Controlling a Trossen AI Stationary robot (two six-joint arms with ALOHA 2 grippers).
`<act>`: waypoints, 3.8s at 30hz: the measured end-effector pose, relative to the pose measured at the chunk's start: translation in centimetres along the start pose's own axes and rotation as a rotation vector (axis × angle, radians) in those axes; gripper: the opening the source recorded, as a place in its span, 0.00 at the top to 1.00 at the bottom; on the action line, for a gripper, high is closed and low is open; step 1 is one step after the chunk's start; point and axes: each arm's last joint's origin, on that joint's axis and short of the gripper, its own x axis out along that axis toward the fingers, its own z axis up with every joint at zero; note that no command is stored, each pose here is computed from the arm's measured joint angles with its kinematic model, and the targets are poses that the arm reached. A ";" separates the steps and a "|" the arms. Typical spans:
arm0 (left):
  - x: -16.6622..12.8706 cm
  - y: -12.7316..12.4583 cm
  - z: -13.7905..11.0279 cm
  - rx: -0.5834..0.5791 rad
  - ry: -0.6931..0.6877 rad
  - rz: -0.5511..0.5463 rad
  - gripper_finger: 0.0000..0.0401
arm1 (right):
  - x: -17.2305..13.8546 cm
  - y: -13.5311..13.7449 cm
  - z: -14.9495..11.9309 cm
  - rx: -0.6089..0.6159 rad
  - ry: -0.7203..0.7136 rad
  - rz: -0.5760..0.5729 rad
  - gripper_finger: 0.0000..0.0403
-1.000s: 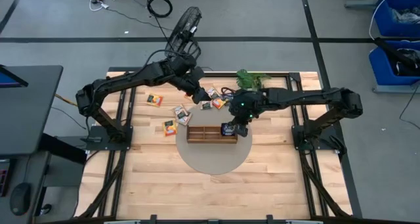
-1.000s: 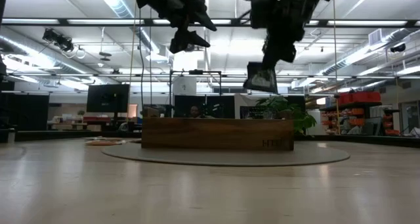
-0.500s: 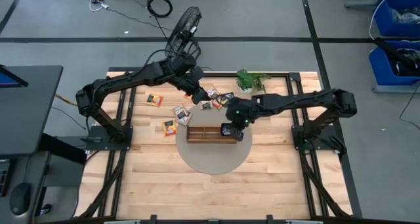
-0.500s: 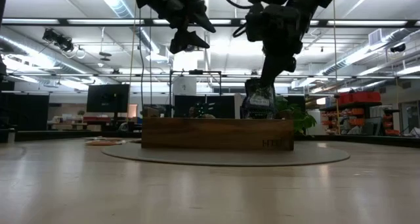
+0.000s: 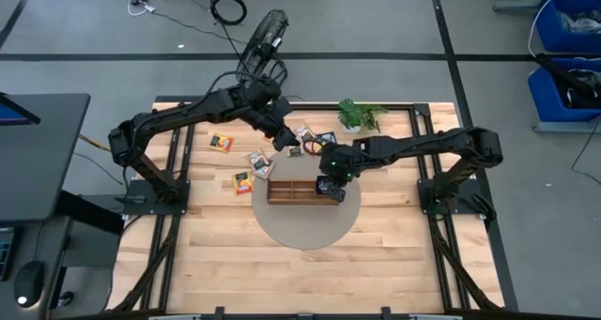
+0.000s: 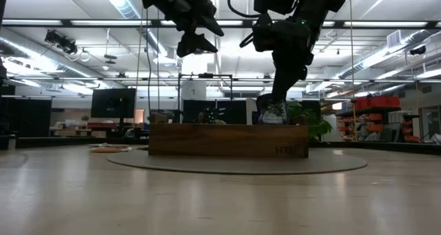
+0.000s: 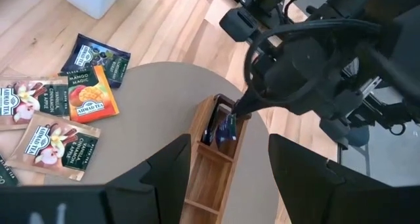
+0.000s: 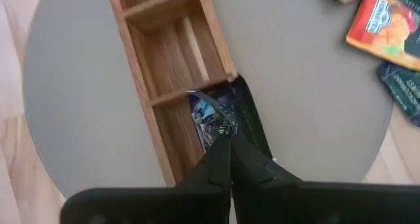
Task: Pick & Place Tea
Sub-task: Put the blue tea bag into the right section of the wooden organizer
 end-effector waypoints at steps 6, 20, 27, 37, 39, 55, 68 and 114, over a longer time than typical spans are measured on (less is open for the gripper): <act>0.0 0.1 -0.1 -0.002 0.005 0.002 0.48 | 0.8 0.0 0.0 -0.027 0.021 -0.006 1.00; 0.0 0.1 -0.1 0.004 0.005 0.002 0.48 | 1.2 0.0 0.0 -0.062 0.033 0.007 0.88; 0.0 0.1 0.0 0.004 0.005 0.002 0.48 | 1.1 0.0 -0.1 -0.063 0.042 0.009 0.69; 0.0 0.0 -0.1 0.003 0.006 0.001 0.48 | -3.3 -1.8 2.9 -0.135 -0.005 -0.074 0.57; 0.0 0.0 -0.1 0.003 0.007 0.001 0.48 | -4.5 -2.4 3.9 -0.175 -0.038 -0.106 0.56; 0.0 0.3 -0.9 -0.022 0.083 0.024 0.48 | -8.2 -6.9 7.1 -0.358 -0.146 -0.312 0.39; 0.0 0.2 -0.9 -0.033 0.083 0.024 0.48 | 0.1 -12.4 6.5 -0.580 0.200 -0.112 0.42; -3.1 -3.4 -1.4 0.017 0.031 -0.076 0.48 | 9.5 -19.4 6.9 -0.480 0.288 0.021 0.44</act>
